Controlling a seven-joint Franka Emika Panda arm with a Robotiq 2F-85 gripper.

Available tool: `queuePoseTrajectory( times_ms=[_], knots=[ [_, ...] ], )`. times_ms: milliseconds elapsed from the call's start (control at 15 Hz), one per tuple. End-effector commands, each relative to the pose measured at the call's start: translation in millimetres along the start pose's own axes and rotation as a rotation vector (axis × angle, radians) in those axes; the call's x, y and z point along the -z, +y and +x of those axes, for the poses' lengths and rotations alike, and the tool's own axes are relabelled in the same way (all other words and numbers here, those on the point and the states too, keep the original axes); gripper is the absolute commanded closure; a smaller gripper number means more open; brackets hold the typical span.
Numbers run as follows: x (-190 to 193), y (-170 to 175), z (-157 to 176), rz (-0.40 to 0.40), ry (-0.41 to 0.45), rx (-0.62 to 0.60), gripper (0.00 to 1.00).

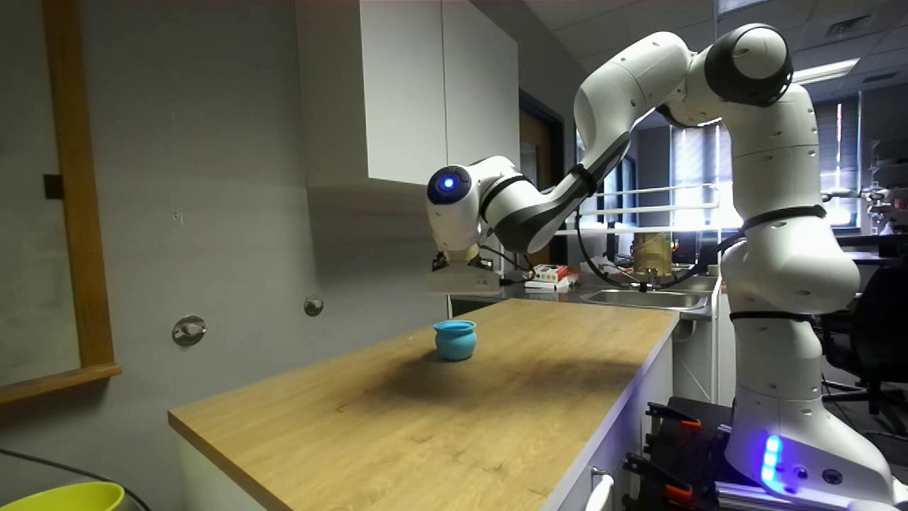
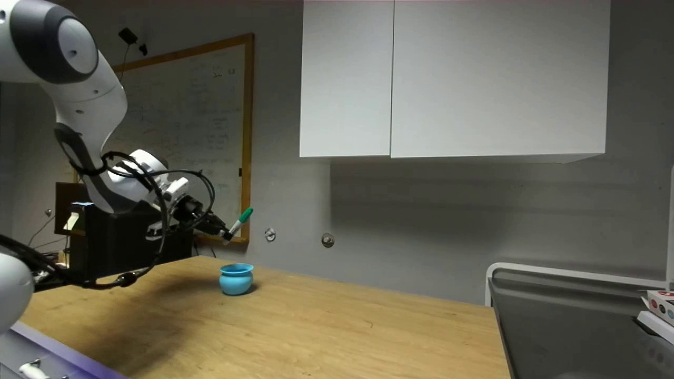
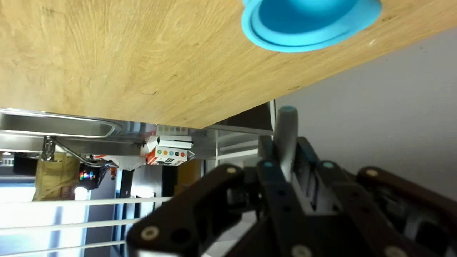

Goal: Place the marker in the vase

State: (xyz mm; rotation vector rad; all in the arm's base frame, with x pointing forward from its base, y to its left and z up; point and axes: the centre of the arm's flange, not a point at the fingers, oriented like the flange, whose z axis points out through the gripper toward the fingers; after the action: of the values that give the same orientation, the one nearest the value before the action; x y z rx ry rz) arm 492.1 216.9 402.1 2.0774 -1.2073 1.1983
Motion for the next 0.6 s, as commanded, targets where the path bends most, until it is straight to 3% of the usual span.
queuePoseTrajectory(
  times_ms=[0, 533],
  knots=[
    [-26, 28, -12, -0.049, 0.053, 0.003, 0.94],
    [-50, 20, -21, -0.06, 0.017, -0.005, 0.94]
  ],
)
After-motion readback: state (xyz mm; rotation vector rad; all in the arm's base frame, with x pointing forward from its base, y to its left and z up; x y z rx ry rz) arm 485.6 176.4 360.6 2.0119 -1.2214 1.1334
